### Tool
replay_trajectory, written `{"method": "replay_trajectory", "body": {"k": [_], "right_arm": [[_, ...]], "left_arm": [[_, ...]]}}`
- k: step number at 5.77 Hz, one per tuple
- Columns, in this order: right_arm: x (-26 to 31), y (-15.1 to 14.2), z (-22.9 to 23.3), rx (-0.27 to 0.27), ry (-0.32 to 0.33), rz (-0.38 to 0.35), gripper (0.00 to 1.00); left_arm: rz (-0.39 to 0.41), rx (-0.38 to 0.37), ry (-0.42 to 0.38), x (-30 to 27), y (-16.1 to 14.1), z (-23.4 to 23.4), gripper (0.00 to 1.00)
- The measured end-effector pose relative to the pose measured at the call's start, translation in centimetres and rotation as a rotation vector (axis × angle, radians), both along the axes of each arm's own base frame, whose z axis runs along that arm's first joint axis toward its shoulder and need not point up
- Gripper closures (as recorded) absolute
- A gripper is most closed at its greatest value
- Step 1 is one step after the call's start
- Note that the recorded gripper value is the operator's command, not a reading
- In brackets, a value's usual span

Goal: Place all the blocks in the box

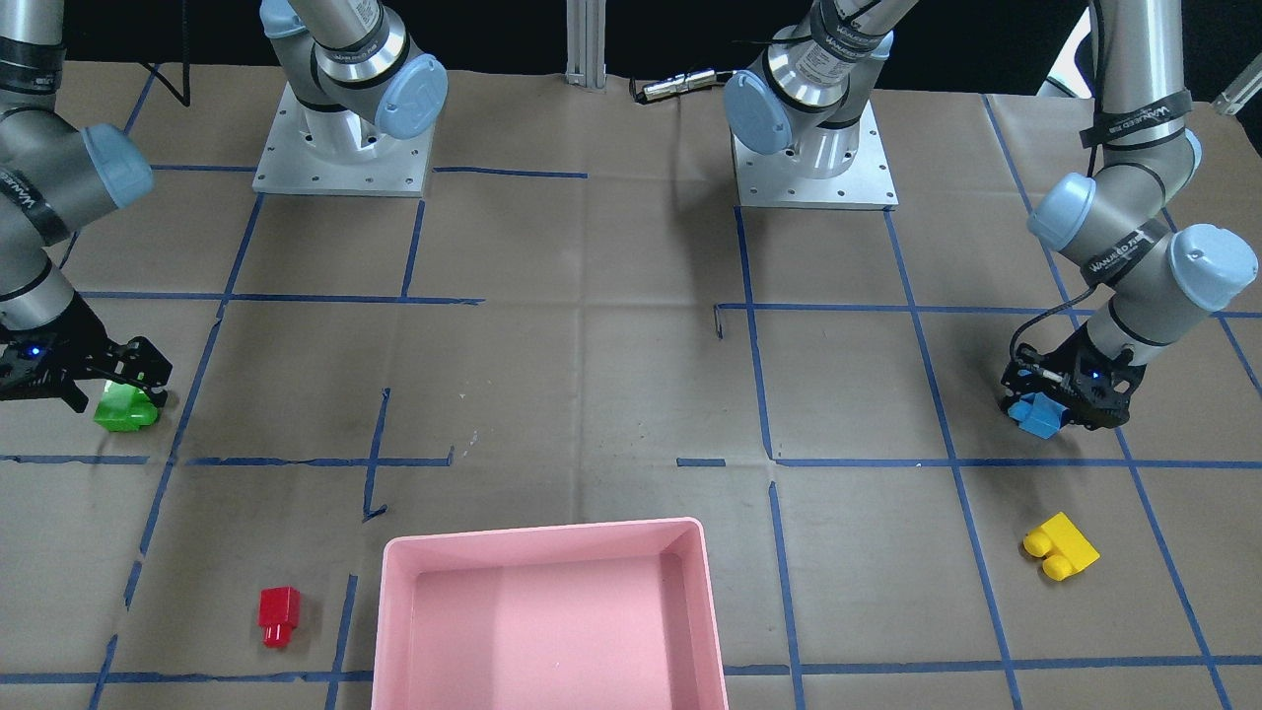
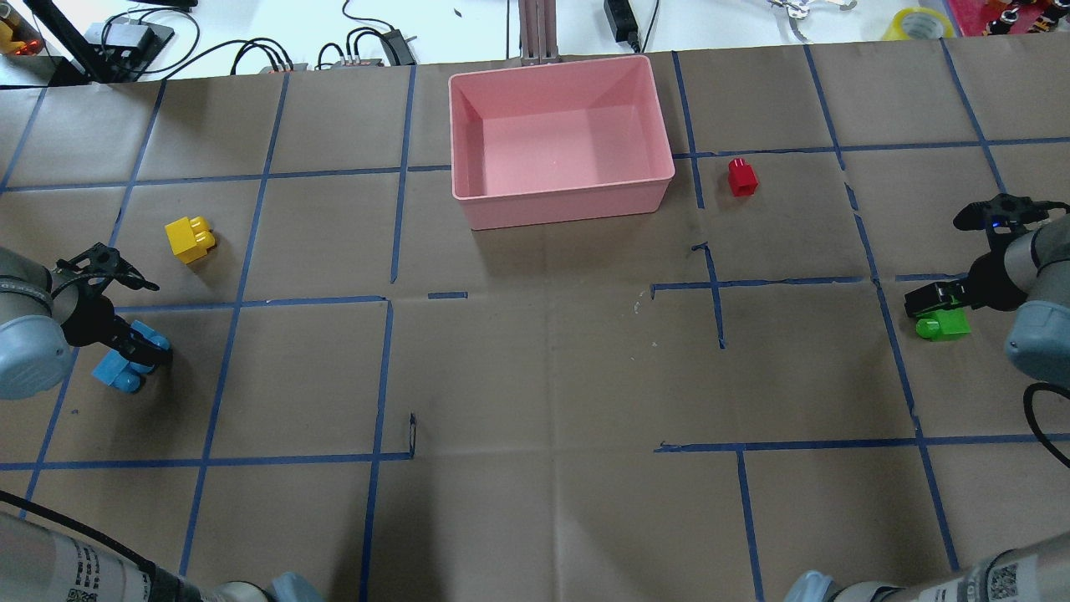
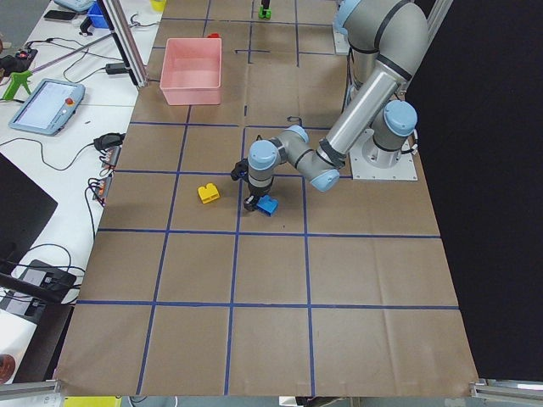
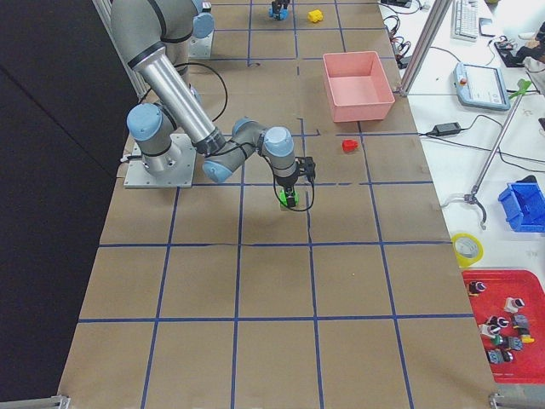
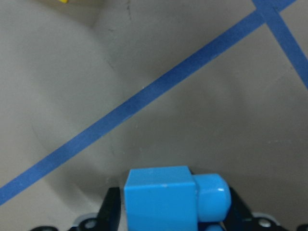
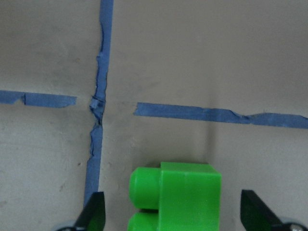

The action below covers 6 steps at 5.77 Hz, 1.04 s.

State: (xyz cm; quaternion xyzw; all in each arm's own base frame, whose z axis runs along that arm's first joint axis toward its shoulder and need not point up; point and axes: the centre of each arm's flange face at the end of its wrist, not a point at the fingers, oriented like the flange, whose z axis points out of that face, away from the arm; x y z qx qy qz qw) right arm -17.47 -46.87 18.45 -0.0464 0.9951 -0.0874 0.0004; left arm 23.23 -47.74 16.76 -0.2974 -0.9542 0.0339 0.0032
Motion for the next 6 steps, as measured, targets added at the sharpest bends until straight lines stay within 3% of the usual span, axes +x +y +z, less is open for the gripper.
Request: {"method": "replay_trajectory", "body": {"k": [2, 3, 5, 6], "right_arm": [[-0.1, -0.1, -0.8, 0.007, 0.008, 0.004, 0.07], [-0.1, -0.1, -0.9, 0.012, 0.013, 0.005, 0.18], [-0.2, 0.1, -1.1, 0.033, 0.025, 0.005, 0.52], [-0.2, 0.2, -1.2, 0.045, 0.024, 0.008, 0.7]], "left_arm": [[-0.002, -0.003, -0.014, 0.2, -0.1, 0.6, 0.77], [-0.002, -0.003, -0.025, 0.2, -0.2, 0.9, 0.8], [0.027, -0.025, -0.051, 0.5, -2.7, 4.7, 0.82], [0.076, -0.022, -0.034, -1.2, -6.3, 8.8, 0.84]]}}
